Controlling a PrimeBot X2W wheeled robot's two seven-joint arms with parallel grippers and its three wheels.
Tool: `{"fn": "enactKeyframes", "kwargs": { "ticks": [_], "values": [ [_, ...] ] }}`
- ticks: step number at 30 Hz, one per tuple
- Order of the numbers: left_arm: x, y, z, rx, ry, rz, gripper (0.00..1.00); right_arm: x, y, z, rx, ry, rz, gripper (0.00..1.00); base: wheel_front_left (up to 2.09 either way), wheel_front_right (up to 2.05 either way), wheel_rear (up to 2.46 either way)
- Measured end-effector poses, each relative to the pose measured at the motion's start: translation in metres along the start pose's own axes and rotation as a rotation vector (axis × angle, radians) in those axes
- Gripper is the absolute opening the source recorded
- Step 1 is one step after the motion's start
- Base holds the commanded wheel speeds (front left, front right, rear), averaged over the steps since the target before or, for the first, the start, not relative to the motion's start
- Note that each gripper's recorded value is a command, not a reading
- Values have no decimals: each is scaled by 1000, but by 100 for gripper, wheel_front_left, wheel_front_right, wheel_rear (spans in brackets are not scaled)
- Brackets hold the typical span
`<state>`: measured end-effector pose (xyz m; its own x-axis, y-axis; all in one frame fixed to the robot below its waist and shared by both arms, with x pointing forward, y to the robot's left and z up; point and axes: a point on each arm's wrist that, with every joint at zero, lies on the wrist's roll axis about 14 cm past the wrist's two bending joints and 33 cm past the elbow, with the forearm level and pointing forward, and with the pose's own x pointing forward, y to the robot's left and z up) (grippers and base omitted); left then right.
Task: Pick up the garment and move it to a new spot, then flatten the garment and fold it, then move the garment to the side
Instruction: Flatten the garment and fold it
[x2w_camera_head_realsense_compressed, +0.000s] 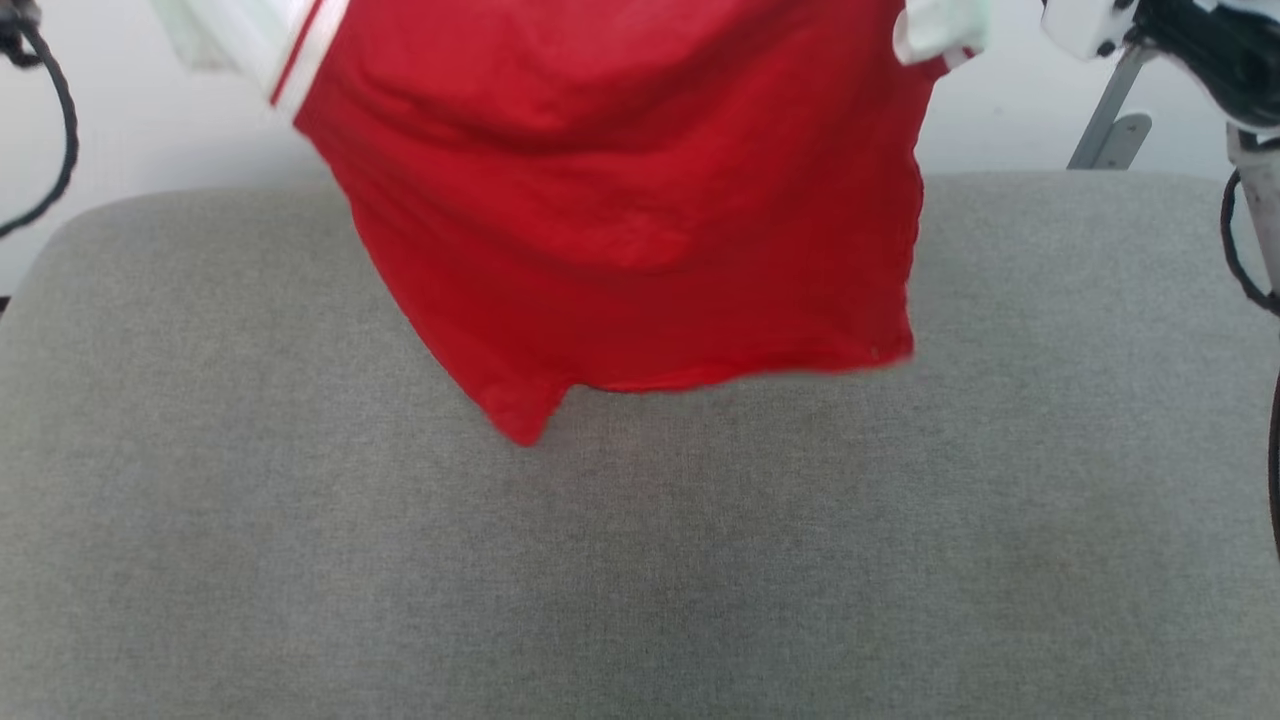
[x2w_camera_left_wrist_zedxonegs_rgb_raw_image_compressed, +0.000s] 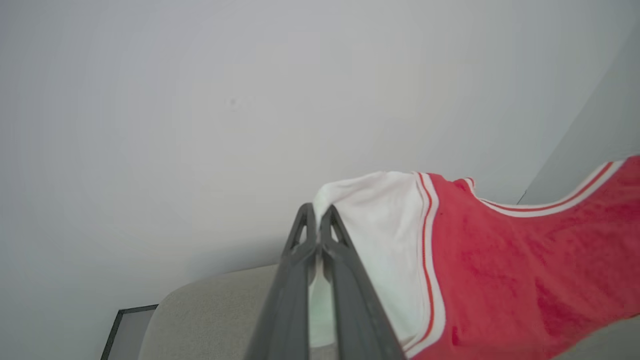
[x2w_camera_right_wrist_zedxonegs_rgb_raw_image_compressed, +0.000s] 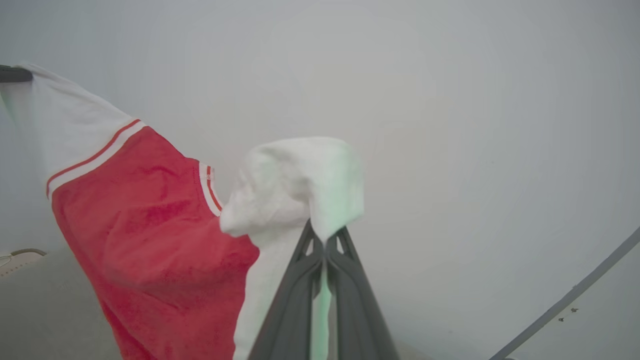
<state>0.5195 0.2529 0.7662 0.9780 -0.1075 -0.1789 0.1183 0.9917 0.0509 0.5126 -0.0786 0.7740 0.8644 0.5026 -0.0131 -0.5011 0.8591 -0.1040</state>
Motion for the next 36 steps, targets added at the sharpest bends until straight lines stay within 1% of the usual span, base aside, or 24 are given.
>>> {"fn": "enactKeyframes", "kwargs": {
  "ticks": [5,9,15,19,21,23,25,27,29,31,32,33,36],
  "values": [
    [15,-4,7,-2,-53,-14,0,18,-13,-8,-7,-11,-32,0,0,0,0],
    [40,-10,22,12,-150,-28,0,46,-30,-17,-54,-35,-73,0,0,0,0],
    [77,-13,40,47,-293,-28,0,86,-58,-18,-136,-151,-140,0,0,0,0],
    [98,-12,52,96,-419,-13,0,112,-72,-31,-194,-210,-170,0,0,0,0],
    [105,-11,60,86,-500,-14,0,122,-80,-28,-242,-263,-187,0,0,0,0],
    [109,-14,71,102,-602,-20,0,128,-90,-21,-281,-330,-212,0,0,0,0],
    [116,-21,71,106,-664,-41,0,137,-96,-27,-316,-350,-222,0,0,0,0],
    [125,-26,60,116,-686,-60,0,149,-96,-49,-326,-313,-218,0,0,0,0],
    [134,-27,40,131,-666,-69,0,160,-92,-73,-327,-272,-202,0,0,0,0],
    [141,-19,13,150,-610,-56,0,168,-85,-99,-316,-223,-181,0,0,0,0],
    [144,-14,-1,131,-580,-49,0,171,-81,-114,-322,-189,-168,0,0,0,0],
    [146,-12,-17,131,-544,-47,0,173,-75,-129,-303,-160,-156,0,0,0,0],
    [152,-19,-71,93,-405,-71,0,170,-58,-174,-276,-56,-116,0,0,0,0]
  ]
}}
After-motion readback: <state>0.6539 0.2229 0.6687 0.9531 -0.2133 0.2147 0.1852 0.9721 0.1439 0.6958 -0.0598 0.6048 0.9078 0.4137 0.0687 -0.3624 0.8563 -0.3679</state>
